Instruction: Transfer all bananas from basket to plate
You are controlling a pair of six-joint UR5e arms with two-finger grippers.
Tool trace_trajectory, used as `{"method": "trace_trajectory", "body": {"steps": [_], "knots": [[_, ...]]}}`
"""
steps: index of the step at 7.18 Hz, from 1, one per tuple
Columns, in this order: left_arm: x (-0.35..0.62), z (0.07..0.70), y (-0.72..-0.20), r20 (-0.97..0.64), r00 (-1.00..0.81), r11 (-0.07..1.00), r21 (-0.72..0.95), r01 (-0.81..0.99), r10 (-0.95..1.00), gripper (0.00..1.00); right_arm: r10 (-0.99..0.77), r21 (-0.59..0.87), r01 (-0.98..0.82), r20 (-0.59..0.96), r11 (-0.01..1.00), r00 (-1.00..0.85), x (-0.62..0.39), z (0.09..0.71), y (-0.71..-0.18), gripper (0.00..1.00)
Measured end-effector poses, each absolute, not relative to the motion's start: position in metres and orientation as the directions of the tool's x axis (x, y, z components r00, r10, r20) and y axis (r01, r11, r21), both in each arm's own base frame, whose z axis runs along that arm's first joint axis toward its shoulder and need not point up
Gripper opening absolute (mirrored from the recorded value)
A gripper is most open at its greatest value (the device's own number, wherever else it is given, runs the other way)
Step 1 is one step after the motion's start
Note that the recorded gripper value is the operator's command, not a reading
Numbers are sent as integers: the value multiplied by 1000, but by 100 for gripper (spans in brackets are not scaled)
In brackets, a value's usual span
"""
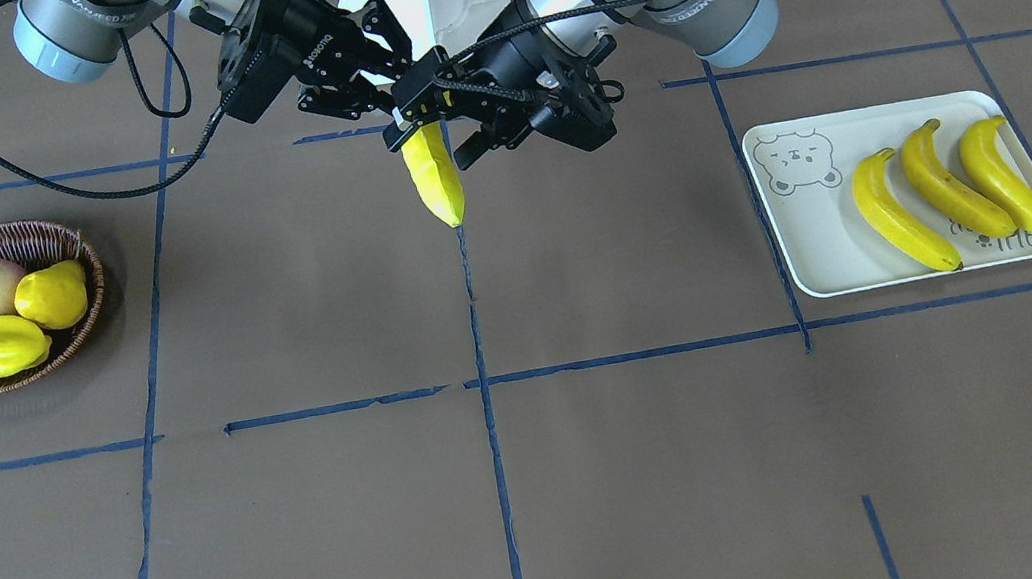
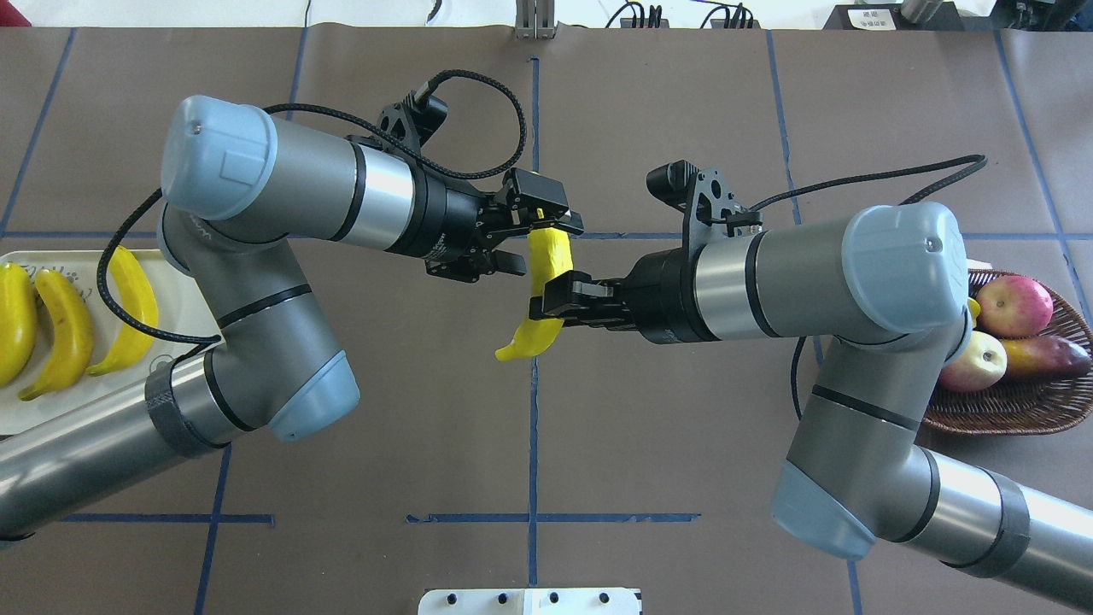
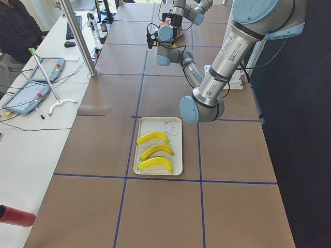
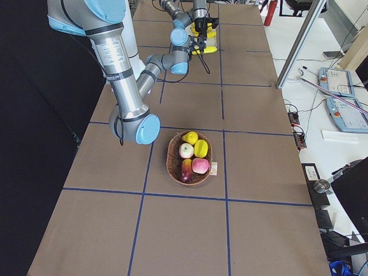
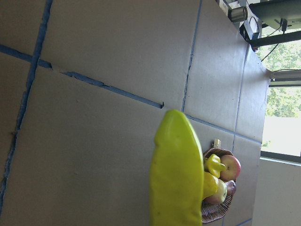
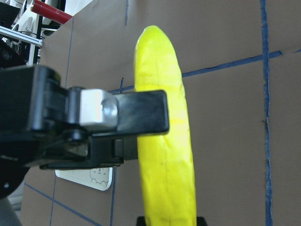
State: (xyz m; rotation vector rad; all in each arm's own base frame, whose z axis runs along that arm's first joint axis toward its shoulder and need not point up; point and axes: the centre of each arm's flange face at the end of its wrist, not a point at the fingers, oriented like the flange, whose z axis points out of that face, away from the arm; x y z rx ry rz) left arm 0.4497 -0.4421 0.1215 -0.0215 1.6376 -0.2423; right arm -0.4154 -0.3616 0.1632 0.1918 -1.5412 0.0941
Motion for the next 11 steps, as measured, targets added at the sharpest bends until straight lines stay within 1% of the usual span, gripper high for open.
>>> {"method": "trace_trajectory", "body": {"steps": [1,2,3,8,9,11], "knots": [[450,122,-442,-984,-83,977,-170,132,-160,0,-60,64,-181,998,981,30,-415,163,-362,16],[450,123,-442,-984,-83,976,-170,133,-160,0,-61,65,-181,998,981,29,-415,163,-361,89],[449,124,-442,-984,-83,976,-170,134,-160,0,-60,64,-179,998,982,28,-416,163,-361,100],[445,128,-448,-984,-73,974,-174,146,-165,0,-54,57,-182,998,982,18,-411,161,-359,100],[438,139,-457,-981,-44,967,-192,165,-187,0,-53,57,-190,998,980,23,-405,164,-361,100],[399,184,-492,-952,102,932,-254,259,-288,0,-26,42,-222,997,974,75,-376,190,-380,100]]}}
